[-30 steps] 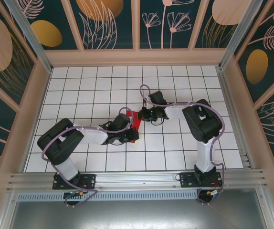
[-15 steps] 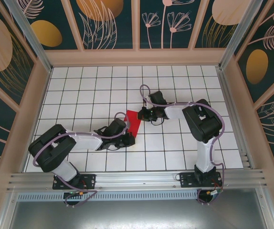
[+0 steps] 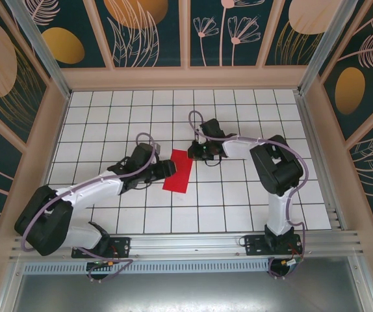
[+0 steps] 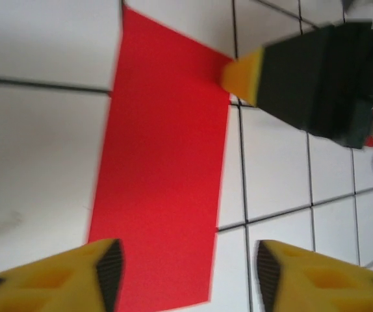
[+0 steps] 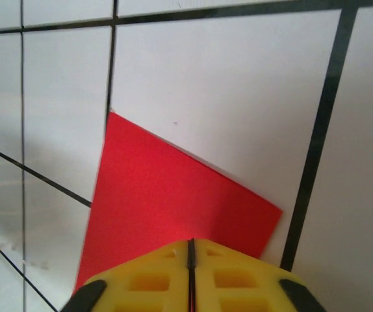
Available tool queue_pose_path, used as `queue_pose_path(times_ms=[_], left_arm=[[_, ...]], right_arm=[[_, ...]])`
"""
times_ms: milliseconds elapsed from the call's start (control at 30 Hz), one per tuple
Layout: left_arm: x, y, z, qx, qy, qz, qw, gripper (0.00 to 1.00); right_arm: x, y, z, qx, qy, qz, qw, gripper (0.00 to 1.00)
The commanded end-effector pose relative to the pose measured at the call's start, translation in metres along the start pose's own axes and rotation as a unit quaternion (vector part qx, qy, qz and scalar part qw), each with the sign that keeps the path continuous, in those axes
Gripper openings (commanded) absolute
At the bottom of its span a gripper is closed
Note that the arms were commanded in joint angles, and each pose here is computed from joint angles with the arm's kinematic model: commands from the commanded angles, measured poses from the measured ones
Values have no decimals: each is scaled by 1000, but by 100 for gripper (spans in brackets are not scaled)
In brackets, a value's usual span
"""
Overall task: Fold a paper plane with a square sheet of paper (pick it up from the middle)
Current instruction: First fold in half a square sheet of paper at the center of the table, then fold the triangle a second time at the center of the table.
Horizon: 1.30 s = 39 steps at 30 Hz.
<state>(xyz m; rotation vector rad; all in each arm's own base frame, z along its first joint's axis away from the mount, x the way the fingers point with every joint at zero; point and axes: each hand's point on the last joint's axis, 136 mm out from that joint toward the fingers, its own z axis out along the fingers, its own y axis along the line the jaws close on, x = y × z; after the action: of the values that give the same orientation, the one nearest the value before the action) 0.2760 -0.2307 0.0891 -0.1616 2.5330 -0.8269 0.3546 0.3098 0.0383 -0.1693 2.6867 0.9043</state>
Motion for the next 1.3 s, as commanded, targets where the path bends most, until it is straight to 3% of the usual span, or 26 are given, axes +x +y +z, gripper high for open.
queue_pose_path(times_ms=[0, 133, 267, 467, 867, 1000, 1267], left_arm=[[-9, 31, -9, -63, -10, -9, 998, 71], [-22, 52, -15, -89, -32, -37, 995, 86], [-27, 52, -21, -84, -45, -37, 995, 98], [-25, 45, -23, -64, -40, -39, 996, 98], [14, 25, 1, 37, 50, -110, 992, 98], [28, 20, 4, 66, 77, -128, 987, 95], [43, 17, 10, 66, 102, -132, 984, 87]], right_arm=[[-14, 24, -22, 30, -47, -6, 998, 23], [-9, 22, -24, 86, -65, 11, 994, 43], [-4, 16, -19, 108, -67, 36, 991, 51], [-6, 9, 5, 122, -47, 44, 990, 53], [-5, 4, 34, 111, -18, 19, 993, 50], [-4, 1, 37, 104, -12, 14, 994, 49], [-1, -4, 38, 100, -10, 19, 995, 48]])
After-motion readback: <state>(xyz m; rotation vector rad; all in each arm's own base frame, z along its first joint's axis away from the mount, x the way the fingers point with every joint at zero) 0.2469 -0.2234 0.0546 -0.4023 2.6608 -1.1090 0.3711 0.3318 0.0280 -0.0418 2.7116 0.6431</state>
